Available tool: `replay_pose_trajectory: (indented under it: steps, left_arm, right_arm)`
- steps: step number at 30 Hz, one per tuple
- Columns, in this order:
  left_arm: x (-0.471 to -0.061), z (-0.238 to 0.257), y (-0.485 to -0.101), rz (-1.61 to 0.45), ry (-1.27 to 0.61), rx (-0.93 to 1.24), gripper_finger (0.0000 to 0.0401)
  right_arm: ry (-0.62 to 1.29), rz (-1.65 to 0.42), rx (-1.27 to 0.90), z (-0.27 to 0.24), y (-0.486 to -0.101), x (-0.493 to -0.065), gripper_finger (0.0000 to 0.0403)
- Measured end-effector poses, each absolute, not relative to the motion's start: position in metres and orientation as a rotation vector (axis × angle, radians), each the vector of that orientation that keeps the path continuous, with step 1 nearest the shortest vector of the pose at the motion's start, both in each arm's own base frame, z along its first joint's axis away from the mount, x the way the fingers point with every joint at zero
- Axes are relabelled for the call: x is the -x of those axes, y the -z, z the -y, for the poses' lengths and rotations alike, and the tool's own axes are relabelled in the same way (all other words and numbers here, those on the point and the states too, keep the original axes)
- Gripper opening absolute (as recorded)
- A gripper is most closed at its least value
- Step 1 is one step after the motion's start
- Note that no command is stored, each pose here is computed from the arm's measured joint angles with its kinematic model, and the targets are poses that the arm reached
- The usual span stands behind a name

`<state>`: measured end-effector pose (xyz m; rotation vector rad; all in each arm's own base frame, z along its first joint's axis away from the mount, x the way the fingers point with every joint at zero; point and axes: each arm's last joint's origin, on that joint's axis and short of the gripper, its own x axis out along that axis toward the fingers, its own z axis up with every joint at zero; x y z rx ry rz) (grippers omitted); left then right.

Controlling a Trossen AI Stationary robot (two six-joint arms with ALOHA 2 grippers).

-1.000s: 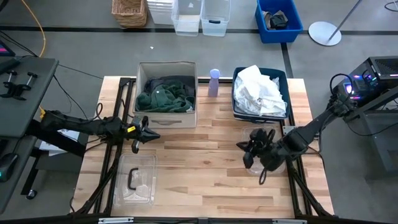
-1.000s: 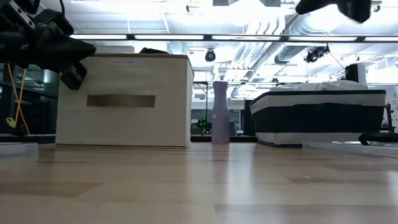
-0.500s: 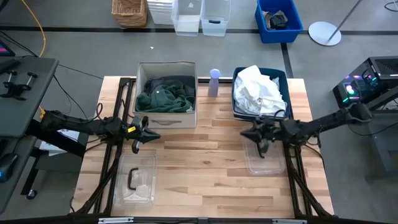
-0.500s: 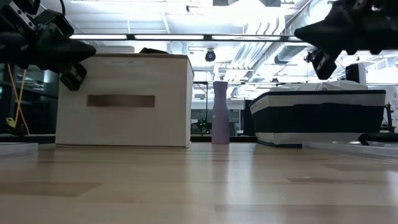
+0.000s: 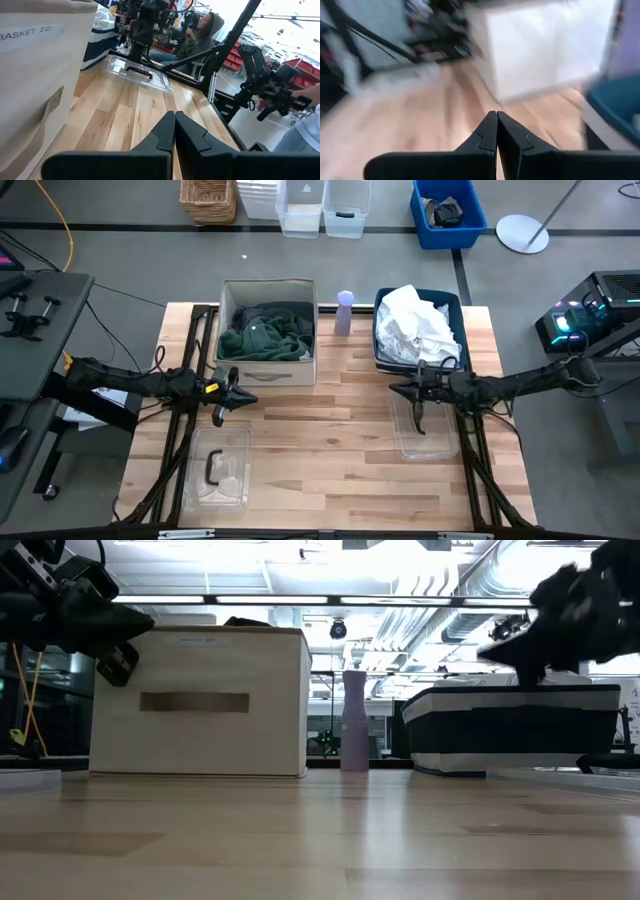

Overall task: Sort clothes
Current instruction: Return to Home Position

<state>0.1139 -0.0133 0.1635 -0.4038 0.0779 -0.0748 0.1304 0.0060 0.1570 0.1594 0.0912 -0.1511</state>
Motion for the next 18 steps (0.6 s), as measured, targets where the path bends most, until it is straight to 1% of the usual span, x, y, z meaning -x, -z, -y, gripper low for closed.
replay_pose_trajectory:
  steps: [4,7,12,15,18]
  left_arm:
    - [-0.114,0.013,-0.163,-0.078,0.075,0.403,0.0001]
    - [-0.114,0.013,-0.163,-0.078,0.075,0.404,0.0000]
    - [-0.114,0.013,-0.163,-0.078,0.075,0.403,0.0000]
    - [-0.114,0.013,-0.163,-0.079,0.075,0.403,0.0000]
    - [-0.114,0.013,-0.163,-0.079,0.075,0.403,0.0000]
  right_arm:
    - [0.229,-0.238,-0.124,-0.004,-0.142,-0.127,0.0000]
    - [0.234,-0.339,-0.099,-0.004,-0.133,-0.124,0.0000]
    - [0.240,-0.442,-0.081,-0.003,-0.124,-0.120,0.0000]
    - [0.230,-0.425,-0.085,-0.004,-0.126,-0.120,0.0000]
    - [0.204,-0.318,-0.115,-0.004,-0.137,-0.117,0.0000]
